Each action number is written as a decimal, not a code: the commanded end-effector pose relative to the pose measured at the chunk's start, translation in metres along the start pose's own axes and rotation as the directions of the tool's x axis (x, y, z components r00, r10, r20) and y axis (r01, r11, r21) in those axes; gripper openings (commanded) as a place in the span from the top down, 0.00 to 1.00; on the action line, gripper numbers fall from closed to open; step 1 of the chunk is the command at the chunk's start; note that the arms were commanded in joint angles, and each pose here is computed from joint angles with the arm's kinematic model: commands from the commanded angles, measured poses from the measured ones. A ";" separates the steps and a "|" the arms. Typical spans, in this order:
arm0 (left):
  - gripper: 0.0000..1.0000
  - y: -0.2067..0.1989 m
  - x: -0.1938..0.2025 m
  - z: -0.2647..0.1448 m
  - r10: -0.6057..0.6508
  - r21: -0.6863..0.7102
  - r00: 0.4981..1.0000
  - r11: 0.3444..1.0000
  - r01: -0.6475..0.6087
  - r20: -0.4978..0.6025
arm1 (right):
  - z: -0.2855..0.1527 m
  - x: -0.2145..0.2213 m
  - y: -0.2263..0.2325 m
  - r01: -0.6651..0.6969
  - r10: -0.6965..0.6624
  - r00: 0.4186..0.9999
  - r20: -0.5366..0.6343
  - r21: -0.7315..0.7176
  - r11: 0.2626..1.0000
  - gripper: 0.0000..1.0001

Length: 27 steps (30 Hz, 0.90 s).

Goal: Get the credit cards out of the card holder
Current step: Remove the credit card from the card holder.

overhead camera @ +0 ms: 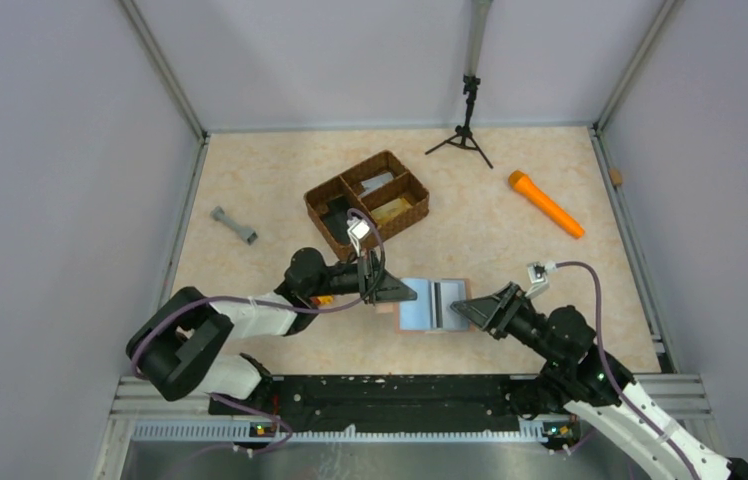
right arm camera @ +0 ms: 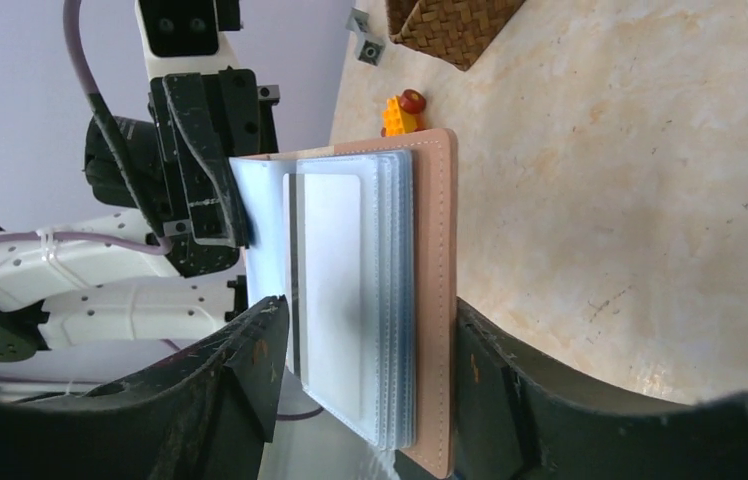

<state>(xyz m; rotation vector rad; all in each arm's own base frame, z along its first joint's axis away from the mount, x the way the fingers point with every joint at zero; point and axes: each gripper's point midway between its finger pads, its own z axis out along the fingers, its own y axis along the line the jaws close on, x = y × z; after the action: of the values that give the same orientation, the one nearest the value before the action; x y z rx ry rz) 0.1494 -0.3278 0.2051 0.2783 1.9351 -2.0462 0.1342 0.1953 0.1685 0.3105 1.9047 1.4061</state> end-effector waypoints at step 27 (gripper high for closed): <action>1.00 -0.023 -0.005 -0.006 0.078 0.043 0.996 0.996 -0.080 0.035 | -0.008 -0.023 0.037 0.005 0.003 0.997 0.080 -0.100 0.995 0.52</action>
<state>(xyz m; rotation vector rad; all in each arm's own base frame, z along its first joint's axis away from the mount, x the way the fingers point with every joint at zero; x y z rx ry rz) 0.1473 -0.3242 0.2095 0.2735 1.9422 -2.0321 0.1367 0.1941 0.1741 0.3284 1.8782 1.4137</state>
